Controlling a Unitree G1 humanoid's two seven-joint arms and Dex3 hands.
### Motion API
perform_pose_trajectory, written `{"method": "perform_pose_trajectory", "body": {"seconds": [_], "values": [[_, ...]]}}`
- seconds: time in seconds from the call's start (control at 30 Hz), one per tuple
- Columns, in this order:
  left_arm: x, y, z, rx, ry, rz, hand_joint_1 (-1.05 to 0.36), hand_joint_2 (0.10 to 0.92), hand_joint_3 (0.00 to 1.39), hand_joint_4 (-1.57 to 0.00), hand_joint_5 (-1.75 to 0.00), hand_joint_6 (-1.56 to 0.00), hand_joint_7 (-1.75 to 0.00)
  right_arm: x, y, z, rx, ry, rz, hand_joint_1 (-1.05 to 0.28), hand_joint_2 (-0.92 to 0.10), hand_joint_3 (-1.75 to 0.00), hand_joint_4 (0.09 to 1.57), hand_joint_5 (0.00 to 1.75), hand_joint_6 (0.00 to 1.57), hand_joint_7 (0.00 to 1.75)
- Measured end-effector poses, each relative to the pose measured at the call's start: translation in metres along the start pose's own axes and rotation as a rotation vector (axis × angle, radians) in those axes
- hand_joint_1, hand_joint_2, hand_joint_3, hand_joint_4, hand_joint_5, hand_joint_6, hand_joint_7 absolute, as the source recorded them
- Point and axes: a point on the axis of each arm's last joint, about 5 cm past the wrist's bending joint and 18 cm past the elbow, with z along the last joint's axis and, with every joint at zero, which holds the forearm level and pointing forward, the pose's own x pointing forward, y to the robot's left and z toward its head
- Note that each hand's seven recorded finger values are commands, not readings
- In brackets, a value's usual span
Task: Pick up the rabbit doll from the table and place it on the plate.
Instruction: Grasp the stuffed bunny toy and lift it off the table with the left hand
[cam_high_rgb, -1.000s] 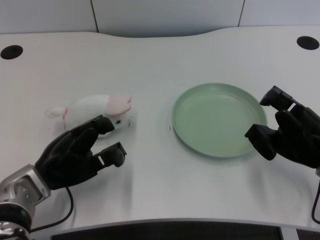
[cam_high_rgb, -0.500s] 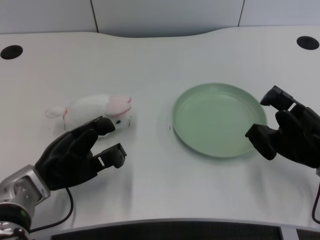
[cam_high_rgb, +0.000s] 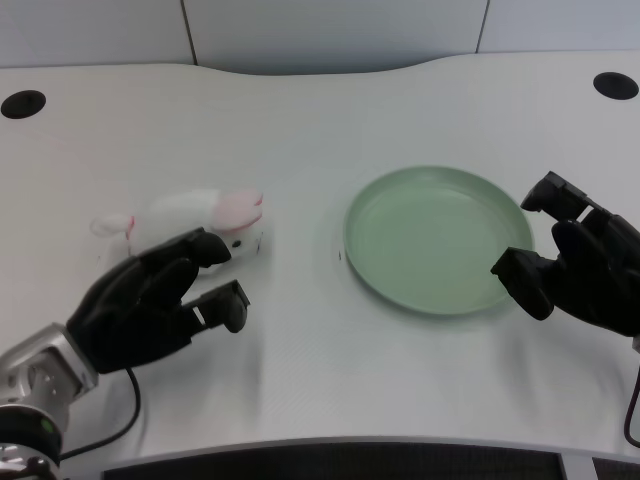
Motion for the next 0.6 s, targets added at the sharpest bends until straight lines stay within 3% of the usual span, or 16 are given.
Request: {"method": "perform_pose_trajectory", "body": {"seconds": [0.07,0.13,0.4,0.53,0.6], "values": [[0.001,-0.003,0.008,0.135,-0.036,0.051,-0.43,0.919,0.04,-0.48,-1.63,-0.70,-0.95,-0.0002,-0.0001,0.0004,-0.005,-0.001,-0.001,-0.56,-0.92,-0.08,1.04,1.75,0.80,1.75],[0.004,-0.009,0.015,0.259,-0.071,0.060,-0.44,0.920,0.07,-0.47,-1.61,-0.66,-0.96,-0.0006,-0.0003,0.0010,-0.010,0.000,-0.004,-0.55,-0.92,-0.09,1.04,1.75,0.80,1.75],[0.008,-0.037,0.060,0.689,-0.152,-0.057,-0.50,0.921,0.06,-0.57,-1.30,-0.79,-0.60,-0.0009,-0.0004,0.0011,-0.014,0.000,-0.004,-0.55,-0.92,-0.09,1.04,1.75,0.79,1.75],[0.008,-0.044,0.074,0.801,-0.171,-0.085,-0.51,0.921,0.03,-0.63,-1.09,-0.95,-0.25,-0.0009,-0.0004,0.0011,-0.013,0.000,-0.004,-0.55,-0.92,-0.09,1.04,1.75,0.80,1.75],[0.010,-0.046,0.080,0.836,-0.186,-0.095,-0.50,0.921,0.02,-0.71,-0.69,-0.96,-0.11,-0.0009,-0.0004,0.0011,-0.013,0.000,-0.004,-0.56,-0.92,-0.09,1.04,1.75,0.80,1.75]]}}
